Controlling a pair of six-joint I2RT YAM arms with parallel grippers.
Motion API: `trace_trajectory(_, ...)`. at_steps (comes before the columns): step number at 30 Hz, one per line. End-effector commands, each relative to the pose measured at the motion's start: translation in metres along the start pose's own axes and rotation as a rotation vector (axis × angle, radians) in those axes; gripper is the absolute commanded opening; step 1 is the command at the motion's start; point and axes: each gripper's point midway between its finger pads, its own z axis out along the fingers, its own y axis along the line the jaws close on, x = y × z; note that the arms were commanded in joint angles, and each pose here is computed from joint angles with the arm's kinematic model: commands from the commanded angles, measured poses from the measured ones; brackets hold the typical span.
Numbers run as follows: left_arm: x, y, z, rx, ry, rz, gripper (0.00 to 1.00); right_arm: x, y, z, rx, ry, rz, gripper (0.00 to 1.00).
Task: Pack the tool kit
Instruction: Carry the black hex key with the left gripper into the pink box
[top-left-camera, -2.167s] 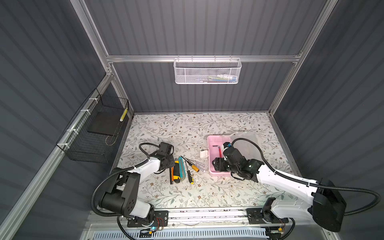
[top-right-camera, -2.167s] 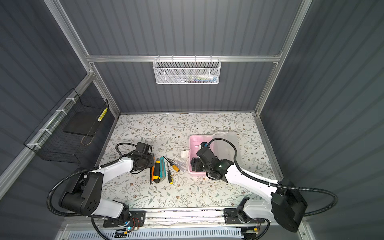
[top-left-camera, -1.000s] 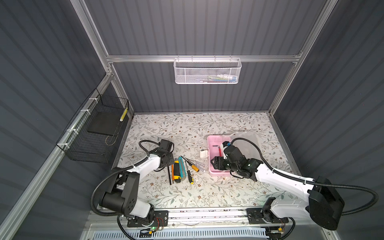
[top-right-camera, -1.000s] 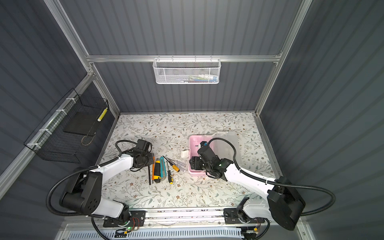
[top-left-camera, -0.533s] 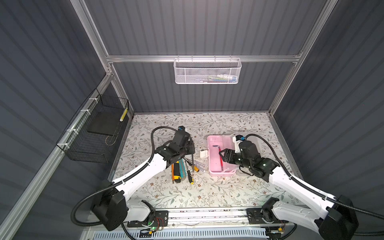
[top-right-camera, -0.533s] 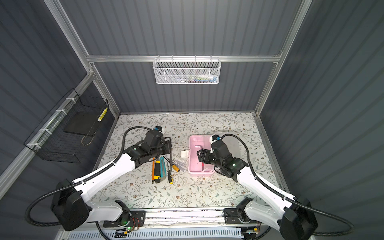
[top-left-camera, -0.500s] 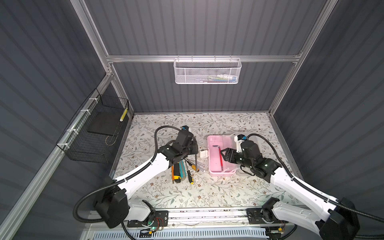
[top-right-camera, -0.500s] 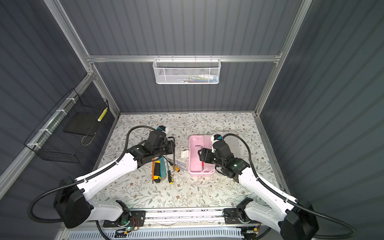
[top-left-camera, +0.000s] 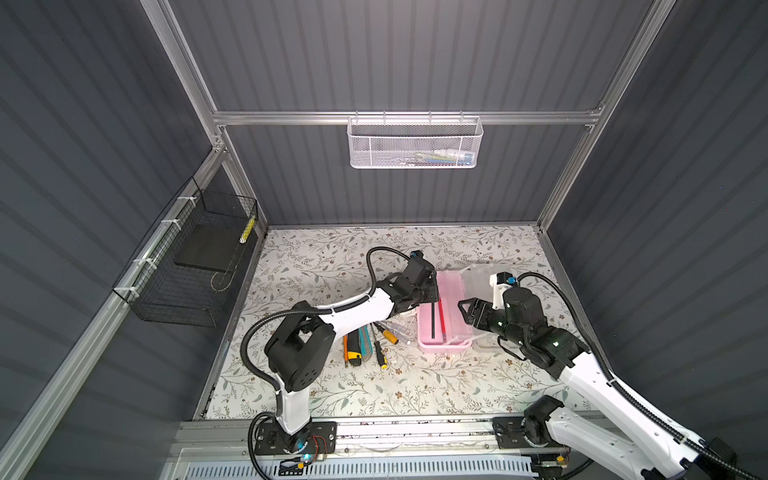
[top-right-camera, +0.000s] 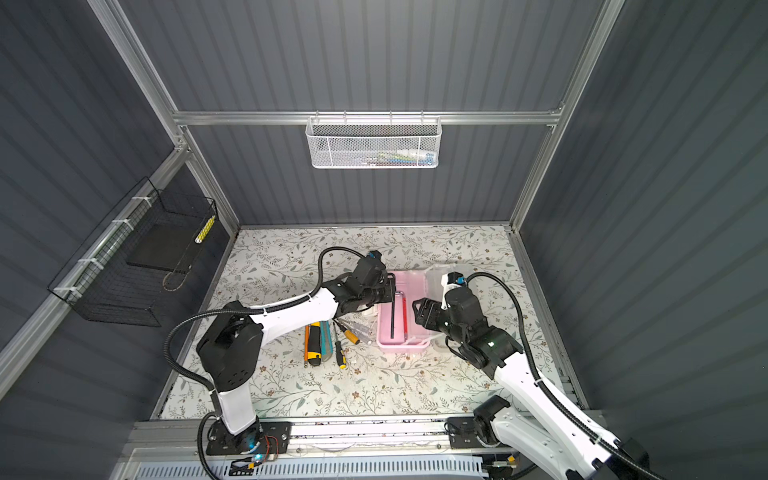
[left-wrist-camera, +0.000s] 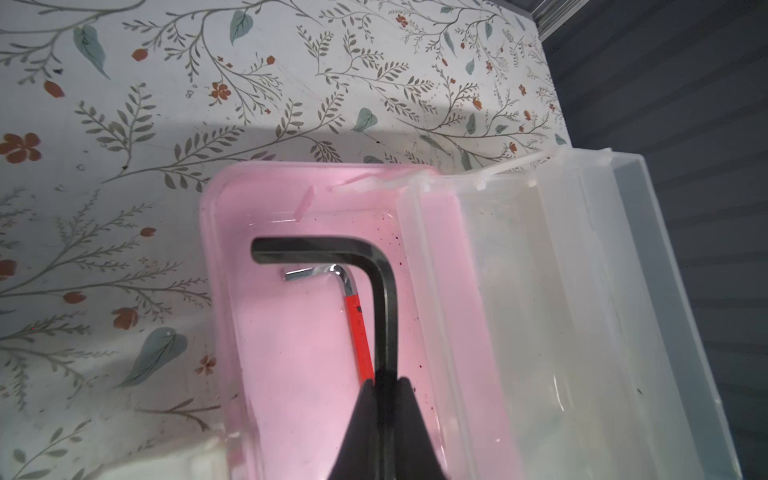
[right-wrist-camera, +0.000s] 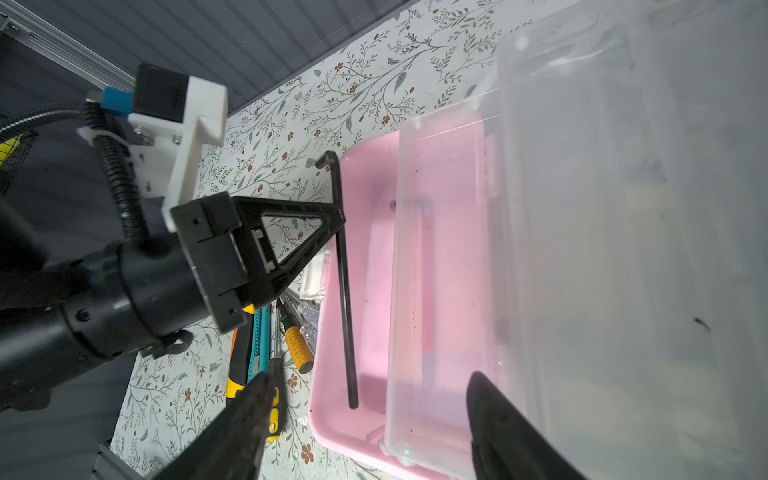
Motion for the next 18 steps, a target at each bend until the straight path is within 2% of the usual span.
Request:
trace_trajectory(1,-0.018,-0.026,0.002,0.064,-0.035,-0.017,0.0,0.011,-0.012,0.004,0.03,0.024,0.002,0.73)
trace_trajectory(16,0.014,0.002,0.037,-0.072,0.057,-0.05,0.0,0.018,-0.014,0.017,0.03,0.057,-0.014,0.74)
trace_trajectory(17,0.014,0.003,0.037,-0.075,0.06,-0.048,0.05,0.018,-0.014,0.017,0.031,0.058,-0.016,0.75)
trace_trajectory(18,0.015,0.004,0.037,-0.08,0.062,-0.048,0.15,0.016,-0.014,0.016,0.032,0.055,-0.017,0.75)
